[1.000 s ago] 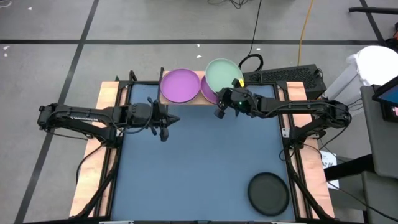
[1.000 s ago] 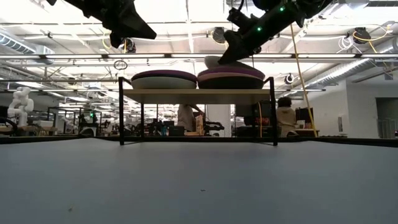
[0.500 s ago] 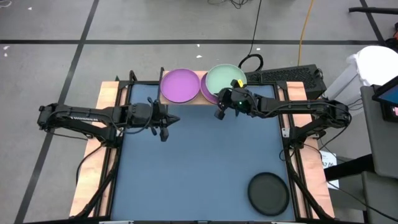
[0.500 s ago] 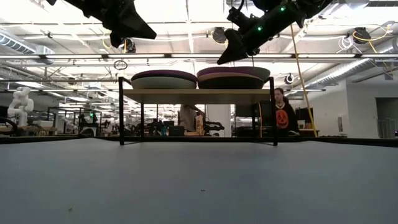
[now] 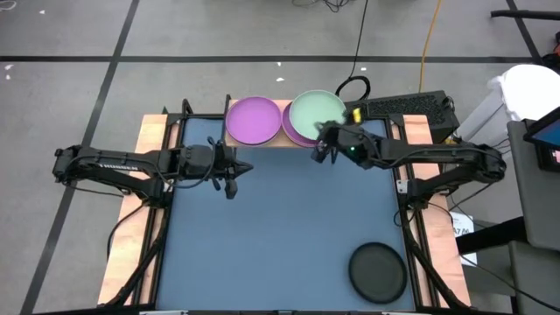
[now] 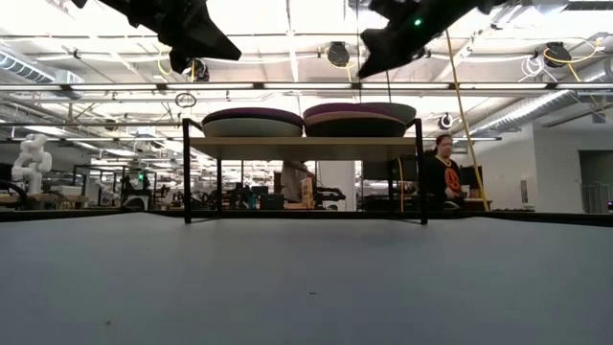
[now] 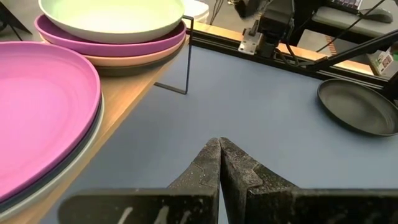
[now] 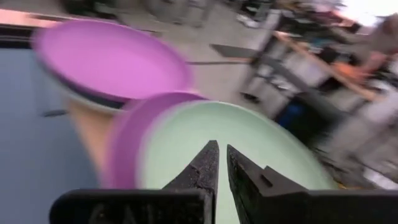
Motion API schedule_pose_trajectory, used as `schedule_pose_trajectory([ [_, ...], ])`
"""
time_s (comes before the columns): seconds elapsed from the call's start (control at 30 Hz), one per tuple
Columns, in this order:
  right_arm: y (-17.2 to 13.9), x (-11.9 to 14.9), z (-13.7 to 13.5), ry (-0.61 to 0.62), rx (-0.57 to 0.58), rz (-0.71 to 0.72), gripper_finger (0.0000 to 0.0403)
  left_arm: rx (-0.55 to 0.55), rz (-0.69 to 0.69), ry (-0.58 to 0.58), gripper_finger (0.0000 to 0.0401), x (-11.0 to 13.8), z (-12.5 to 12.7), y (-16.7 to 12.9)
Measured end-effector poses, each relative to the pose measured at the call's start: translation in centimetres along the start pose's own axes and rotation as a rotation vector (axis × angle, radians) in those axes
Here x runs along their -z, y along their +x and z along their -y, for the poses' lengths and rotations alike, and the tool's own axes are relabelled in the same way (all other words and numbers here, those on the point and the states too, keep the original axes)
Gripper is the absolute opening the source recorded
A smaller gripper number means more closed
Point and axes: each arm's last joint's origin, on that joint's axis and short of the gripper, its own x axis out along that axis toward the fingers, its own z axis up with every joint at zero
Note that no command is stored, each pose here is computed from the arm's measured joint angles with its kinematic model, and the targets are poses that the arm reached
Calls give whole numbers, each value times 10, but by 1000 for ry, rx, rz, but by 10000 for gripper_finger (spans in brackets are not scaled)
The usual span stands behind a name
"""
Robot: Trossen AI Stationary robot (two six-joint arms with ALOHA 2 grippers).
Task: Place and stack plates onto a shelf
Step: Stack the green plate on top of the purple plate on the shelf
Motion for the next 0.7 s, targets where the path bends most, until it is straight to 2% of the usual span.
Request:
schedule_pose_trajectory([
  [0.23, -11, 9, 31, -34, 179, -95, 4, -1, -3, 4, 3, 0, 0, 1],
  [0.47, -6, 34, 53, -2, 270, -176, 1, 0, -2, -6, 3, 0, 0, 1],
  [0.7, -10, 48, 68, 33, 314, -196, 0, 0, -1, -5, 3, 0, 0, 1],
])
